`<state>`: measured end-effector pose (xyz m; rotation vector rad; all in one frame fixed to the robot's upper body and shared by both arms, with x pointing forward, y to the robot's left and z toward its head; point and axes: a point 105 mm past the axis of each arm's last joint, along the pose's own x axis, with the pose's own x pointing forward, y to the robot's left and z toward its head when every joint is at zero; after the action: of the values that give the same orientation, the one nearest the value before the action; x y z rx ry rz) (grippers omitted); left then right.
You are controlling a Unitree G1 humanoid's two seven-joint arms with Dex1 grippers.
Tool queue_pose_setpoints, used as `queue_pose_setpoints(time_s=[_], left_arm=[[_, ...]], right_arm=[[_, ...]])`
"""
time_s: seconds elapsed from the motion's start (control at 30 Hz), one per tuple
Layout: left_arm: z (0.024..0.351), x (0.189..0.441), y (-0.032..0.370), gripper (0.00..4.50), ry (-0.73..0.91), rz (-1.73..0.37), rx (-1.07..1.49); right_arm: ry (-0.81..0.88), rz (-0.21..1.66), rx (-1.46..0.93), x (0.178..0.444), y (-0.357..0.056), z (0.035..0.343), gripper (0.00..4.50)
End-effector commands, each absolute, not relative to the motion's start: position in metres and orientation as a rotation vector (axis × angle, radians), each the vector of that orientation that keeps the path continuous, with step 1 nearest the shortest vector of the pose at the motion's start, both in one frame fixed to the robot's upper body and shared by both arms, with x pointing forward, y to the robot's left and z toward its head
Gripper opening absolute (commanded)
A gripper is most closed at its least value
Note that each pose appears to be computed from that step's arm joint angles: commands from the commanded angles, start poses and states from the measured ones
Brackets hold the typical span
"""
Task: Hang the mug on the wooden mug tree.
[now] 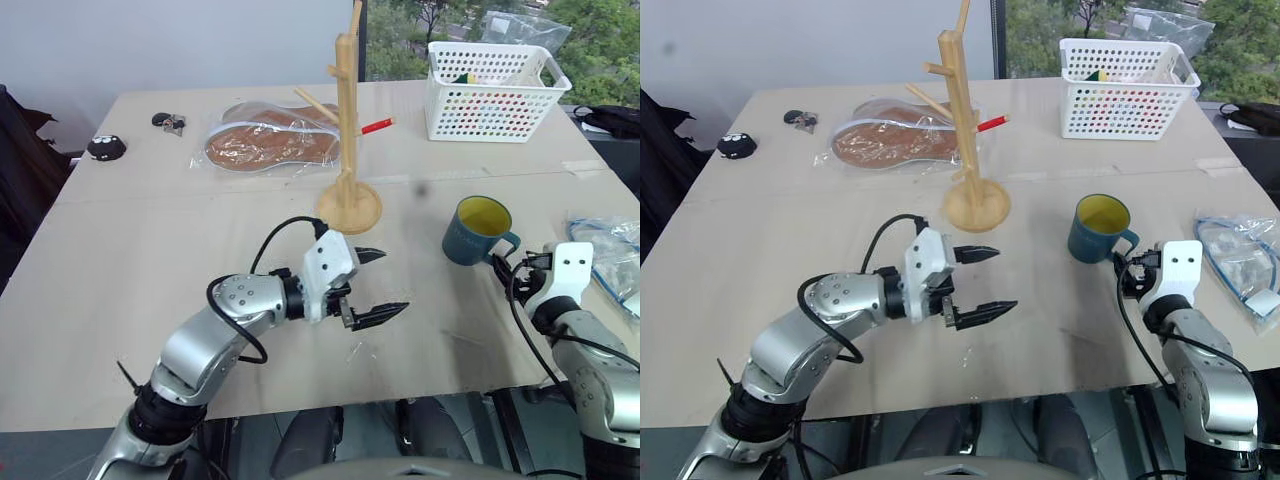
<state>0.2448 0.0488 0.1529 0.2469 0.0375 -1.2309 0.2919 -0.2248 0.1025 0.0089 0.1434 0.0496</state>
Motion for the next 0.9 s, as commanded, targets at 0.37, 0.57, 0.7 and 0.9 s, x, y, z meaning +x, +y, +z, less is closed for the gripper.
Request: queue_pose_setpoints(time_s=[0.37,0.57,0.7,0.9], left_arm=[[0.174,0.239,0.042,4.5,-0.102,-1.211,0.29],[0.185,0.246,0.052,4.5,-0.209,-1.108,0.198],[0.189,0.246,0.058,4.5,-0.256,-1.058,0.095],[0.206,0.256,0.077,4.5,-0.387,-0.851,-0.011]], right_arm=[[0.066,0.132,0.012,0.306,-0.212,0.113,0.05],[0.009,0.363,-0.142,0.32,-0.199,0.145,0.05],[-0.058,0.617,-0.256,0.338,-0.18,0.183,0.05],[-0.135,0.928,-0.527,0.381,-0.157,0.24,0.05]])
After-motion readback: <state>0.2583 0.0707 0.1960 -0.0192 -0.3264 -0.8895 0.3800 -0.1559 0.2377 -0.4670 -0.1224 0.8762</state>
